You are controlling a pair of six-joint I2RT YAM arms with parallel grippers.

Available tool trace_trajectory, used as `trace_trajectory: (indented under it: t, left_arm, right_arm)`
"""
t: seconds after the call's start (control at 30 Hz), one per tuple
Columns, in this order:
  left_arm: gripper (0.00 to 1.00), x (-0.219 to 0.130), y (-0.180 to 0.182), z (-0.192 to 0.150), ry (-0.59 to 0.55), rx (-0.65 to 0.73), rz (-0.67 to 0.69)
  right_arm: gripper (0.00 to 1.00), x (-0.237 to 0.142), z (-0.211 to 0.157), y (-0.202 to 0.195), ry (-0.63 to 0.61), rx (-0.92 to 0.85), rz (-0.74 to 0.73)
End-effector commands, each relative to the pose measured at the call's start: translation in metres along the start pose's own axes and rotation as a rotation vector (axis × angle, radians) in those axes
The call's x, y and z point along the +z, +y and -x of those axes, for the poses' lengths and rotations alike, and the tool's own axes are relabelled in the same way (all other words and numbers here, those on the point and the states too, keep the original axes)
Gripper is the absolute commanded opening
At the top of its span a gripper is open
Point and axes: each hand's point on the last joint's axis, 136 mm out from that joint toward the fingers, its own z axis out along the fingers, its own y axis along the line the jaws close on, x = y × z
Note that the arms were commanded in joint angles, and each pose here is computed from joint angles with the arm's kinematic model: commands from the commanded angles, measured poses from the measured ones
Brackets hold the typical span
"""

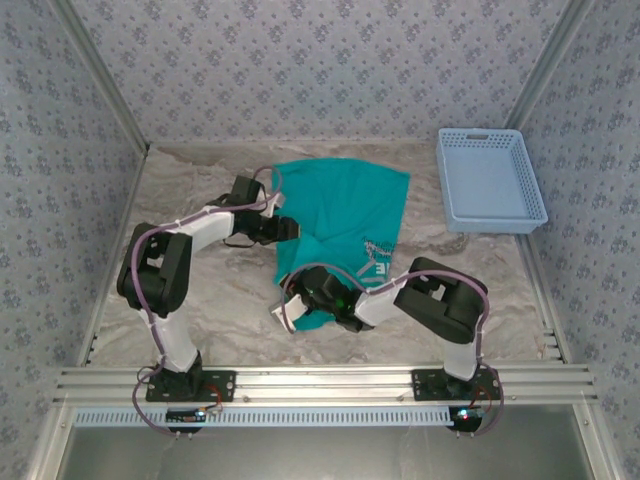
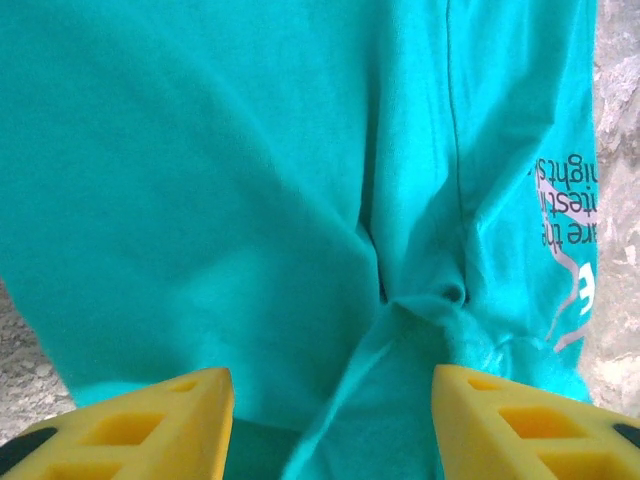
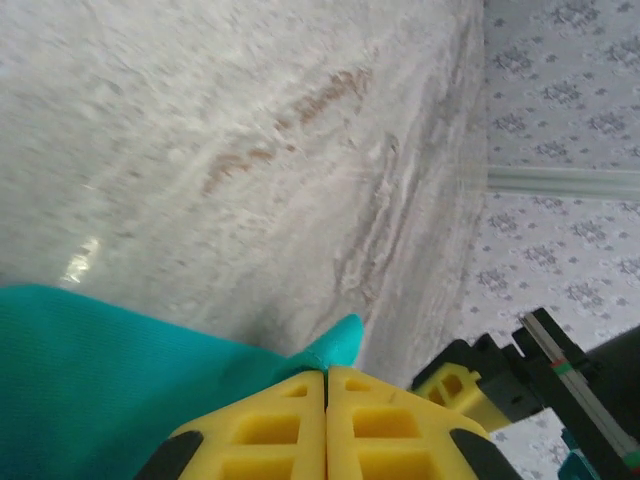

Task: Fold the inside-out t-shirt

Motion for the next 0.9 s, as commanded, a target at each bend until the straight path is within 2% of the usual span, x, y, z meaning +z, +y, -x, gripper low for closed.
trace_trajectory:
  t: [0.0,0.1,0.2,0.43,0.57,0.7,0.87]
  left_arm:
    - [0.55,-0.011,-0.014,-0.002,0.007,-0.024,-0.065]
    - [0.54,-0.012,-0.017,-0.005,0.004,-0.041,-0.085]
    - [0.52,-0.013,-0.024,-0.009,0.01,-0.063,-0.133]
    - [0.47,-0.023,-0.014,-0.042,0.055,-0.09,-0.078]
    - [0.46,-0.02,-0.021,-0.063,0.075,-0.113,-0.137]
    - [0.38,-0.011,-0.03,-0.07,0.102,-0.099,-0.174]
    - [0.3,0.002,-0.021,-0.07,0.105,-0.034,-0.061]
  right_arm:
    - [0.17,-0.01,0.007,-0.006,-0.023,0.056,-0.004]
    - [0.39,-0.021,0.002,-0.005,-0.01,0.104,-0.006]
    - [0.5,-0.038,-0.008,-0.017,0.002,0.194,-0.031]
    - [0.5,-0.092,-0.045,-0.053,-0.02,0.544,-0.149]
    - [0.5,-0.119,-0.071,-0.065,-0.048,0.732,-0.19]
    - [0.5,-0.133,-0.081,-0.072,-0.068,0.801,-0.207]
    - [0.5,-0.139,-0.082,-0.081,-0.075,0.808,-0.223]
